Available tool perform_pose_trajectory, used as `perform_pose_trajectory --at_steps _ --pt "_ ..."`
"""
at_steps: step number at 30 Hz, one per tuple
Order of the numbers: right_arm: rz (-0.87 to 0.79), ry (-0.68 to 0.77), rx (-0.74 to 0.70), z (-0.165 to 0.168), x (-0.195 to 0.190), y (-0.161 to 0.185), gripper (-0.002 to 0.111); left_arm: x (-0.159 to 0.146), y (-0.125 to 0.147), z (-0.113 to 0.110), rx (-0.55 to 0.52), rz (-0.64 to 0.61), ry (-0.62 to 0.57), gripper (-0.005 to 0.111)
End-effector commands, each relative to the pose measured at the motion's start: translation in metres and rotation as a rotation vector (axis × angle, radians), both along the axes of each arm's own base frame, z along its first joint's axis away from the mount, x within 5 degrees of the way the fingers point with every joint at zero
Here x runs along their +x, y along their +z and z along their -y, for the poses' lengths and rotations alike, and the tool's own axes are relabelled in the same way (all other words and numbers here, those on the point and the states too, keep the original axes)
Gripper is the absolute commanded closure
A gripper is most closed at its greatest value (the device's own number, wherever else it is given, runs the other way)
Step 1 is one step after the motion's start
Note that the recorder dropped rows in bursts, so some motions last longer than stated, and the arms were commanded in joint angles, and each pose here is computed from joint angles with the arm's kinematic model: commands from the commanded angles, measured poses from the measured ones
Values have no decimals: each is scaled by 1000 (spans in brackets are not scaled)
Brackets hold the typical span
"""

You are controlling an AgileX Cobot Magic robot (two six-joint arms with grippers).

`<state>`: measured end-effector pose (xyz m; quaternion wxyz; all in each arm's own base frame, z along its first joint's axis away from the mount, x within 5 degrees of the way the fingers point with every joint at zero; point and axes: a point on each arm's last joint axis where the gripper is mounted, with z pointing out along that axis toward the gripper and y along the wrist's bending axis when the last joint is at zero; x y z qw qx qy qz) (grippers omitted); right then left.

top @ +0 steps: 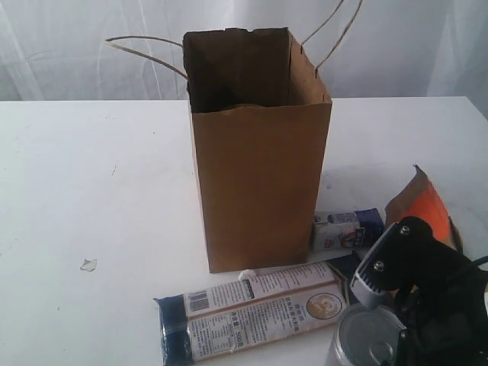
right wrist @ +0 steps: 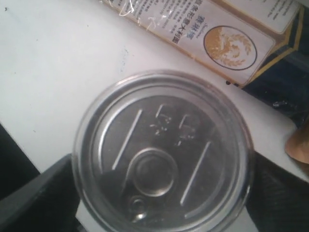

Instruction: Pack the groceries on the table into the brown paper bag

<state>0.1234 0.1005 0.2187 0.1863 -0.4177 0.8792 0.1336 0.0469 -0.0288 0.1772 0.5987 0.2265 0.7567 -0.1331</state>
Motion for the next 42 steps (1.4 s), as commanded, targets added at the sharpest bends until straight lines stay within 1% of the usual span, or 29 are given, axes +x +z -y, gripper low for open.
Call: perform_pose_trajectory --at_steps 1,20,31,36,38,39,40,42 --pt "-24 2 8 -1 -2 1 23 0 -1 0 -4 -7 1 107" --pt "43 105 -49 -4 5 21 23 0 -1 0 -4 -7 1 107" --pt "-24 170 -110 -19 11 1 23 0 -1 0 -4 -7 1 107" --pt "0 162 -101 -21 15 0 25 0 -1 0 -4 -7 1 107" --pt "4 161 -99 -22 15 0 29 0 -1 0 -4 -7 1 107" --pt "2 160 -100 -22 15 0 33 0 -1 0 -4 -7 1 107" --pt "-10 149 -100 -21 14 0 39 0 -1 0 -4 -7 1 107" --pt "-27 135 -100 -21 14 -1 54 0 -1 0 -4 -7 1 107"
